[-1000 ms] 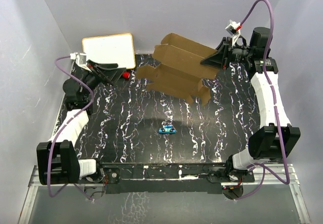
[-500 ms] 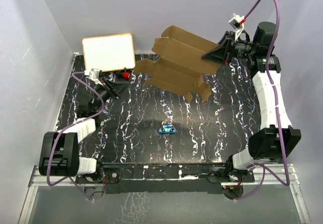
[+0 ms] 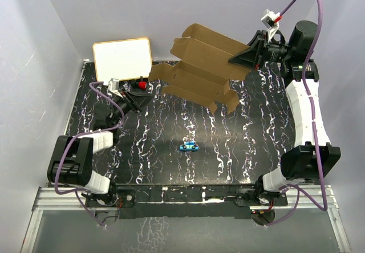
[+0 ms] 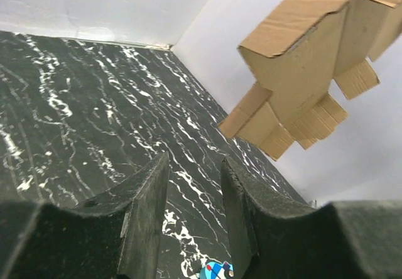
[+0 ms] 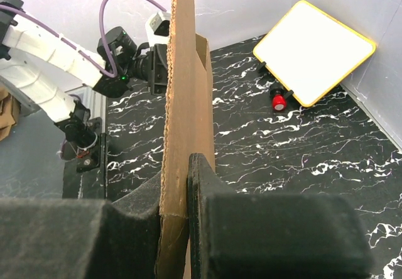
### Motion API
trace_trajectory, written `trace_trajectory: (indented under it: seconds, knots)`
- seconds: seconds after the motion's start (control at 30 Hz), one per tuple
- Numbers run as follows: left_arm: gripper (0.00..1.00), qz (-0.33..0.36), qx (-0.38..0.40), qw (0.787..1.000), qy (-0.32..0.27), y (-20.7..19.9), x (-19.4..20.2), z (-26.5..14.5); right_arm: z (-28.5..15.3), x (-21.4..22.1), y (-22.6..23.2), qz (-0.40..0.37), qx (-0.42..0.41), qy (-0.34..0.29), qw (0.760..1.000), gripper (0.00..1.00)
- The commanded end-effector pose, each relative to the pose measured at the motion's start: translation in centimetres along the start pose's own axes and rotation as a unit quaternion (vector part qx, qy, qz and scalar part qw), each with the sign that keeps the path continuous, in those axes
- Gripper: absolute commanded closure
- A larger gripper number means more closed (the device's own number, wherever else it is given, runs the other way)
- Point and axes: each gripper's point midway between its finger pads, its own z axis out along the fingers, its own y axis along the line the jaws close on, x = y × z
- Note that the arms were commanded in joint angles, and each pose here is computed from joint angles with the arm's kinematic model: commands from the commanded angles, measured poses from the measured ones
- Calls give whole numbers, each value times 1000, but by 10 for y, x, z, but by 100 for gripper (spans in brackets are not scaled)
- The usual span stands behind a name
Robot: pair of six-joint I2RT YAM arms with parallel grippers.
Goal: Fold the paper box
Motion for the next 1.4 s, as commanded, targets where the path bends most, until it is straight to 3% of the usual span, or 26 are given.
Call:
trace_trajectory:
  seconds: [0.0, 0.2, 0.43, 0.87, 1.37]
  knots:
    - [62, 51, 81, 995, -6, -38, -12, 13, -2, -13, 10, -32, -13, -6, 999, 92]
    - [60, 56, 88, 994, -12, -38, -15, 21, -2, -14, 14, -31, -22, -7, 999, 92]
    - [57, 56, 161, 985, -26, -64, -22, 20, -2, -16, 17, -28, -28, -7, 999, 92]
    - [46, 61, 221, 973, 10, -90, -10, 29, -2, -19, 23, -25, -38, -7, 999, 92]
    - [44, 46, 248, 967, 29, -98, -2, 34, 0, -21, 30, -24, -54, -4, 998, 92]
